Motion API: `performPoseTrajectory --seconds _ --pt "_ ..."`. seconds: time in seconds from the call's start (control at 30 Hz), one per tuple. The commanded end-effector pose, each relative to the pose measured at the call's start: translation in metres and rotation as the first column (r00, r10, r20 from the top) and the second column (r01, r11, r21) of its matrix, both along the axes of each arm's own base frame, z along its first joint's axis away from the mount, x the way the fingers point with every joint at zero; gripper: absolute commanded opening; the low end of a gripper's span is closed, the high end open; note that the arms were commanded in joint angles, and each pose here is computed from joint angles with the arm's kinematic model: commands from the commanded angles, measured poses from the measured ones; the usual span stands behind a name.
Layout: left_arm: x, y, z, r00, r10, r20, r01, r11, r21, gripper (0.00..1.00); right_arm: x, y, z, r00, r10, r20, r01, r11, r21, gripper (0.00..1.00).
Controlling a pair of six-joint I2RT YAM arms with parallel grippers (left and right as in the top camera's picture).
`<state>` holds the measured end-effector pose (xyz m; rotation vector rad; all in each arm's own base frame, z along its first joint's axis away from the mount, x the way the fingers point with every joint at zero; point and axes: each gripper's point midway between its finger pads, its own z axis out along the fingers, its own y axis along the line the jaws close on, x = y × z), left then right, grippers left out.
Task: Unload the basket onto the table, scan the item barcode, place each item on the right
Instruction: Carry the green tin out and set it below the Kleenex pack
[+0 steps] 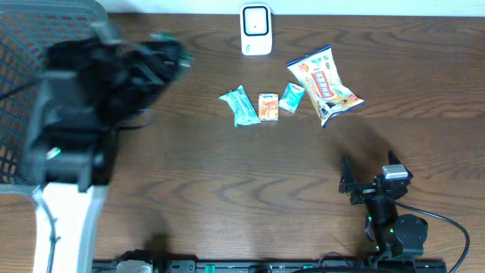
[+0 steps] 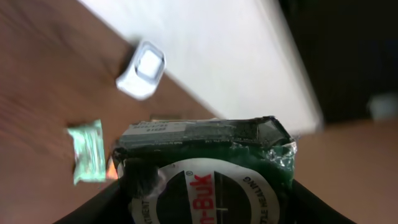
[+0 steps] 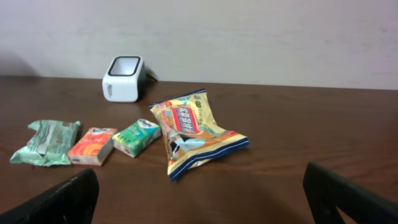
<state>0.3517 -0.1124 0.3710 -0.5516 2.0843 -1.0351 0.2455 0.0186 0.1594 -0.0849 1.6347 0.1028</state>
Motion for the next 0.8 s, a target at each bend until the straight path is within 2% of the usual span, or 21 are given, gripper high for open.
performPoseTrajectory --seconds 0.0,0.03,0.1,0.23,0.4,0.53,0.67,0.77 --pt "0.014 -0.038 -0.031 0.995 -0.097 -0.001 0.095 0.977 0.189 0.57 0.000 0.002 -0.001 1.000 0.008 0.000 -0.008 1.000 -0.011 0.99" --pt "0.020 -0.061 -0.058 0.990 -0.129 -0.054 0.138 0.957 0.254 0.57 0.000 0.002 -0.001 1.000 0.008 0.000 -0.008 1.000 -0.011 0.99" --pt "0.022 -0.084 -0.088 0.980 -0.163 -0.117 0.192 0.935 0.298 0.57 0.000 0.002 -0.001 1.000 0.008 0.000 -0.008 1.000 -0.011 0.99" --pt "0.017 -0.135 -0.151 0.931 -0.258 -0.260 0.336 0.884 0.326 0.57 0.000 0.002 -0.001 1.000 0.008 0.000 -0.008 1.000 -0.011 0.99" --pt "0.001 -0.175 -0.217 0.861 -0.314 -0.401 0.459 0.818 0.346 0.57 0.000 0.002 -0.001 1.000 0.008 0.000 -0.008 1.000 -0.011 0.99" --pt "-0.010 -0.193 -0.263 0.813 -0.322 -0.486 0.522 0.773 0.362 0.62 0.000 0.002 -0.001 1.000 0.008 0.000 -0.008 1.000 -0.011 0.99" --pt "-0.007 -0.189 -0.291 0.807 -0.275 -0.522 0.519 0.752 0.406 0.64 0.000 0.002 -0.001 1.000 0.008 0.000 -0.008 1.000 -0.011 0.99" --pt "-0.007 -0.188 -0.299 0.802 -0.265 -0.535 0.521 0.748 0.412 0.75 0.000 0.002 -0.001 1.000 0.008 0.000 -0.008 1.000 -0.011 0.99"
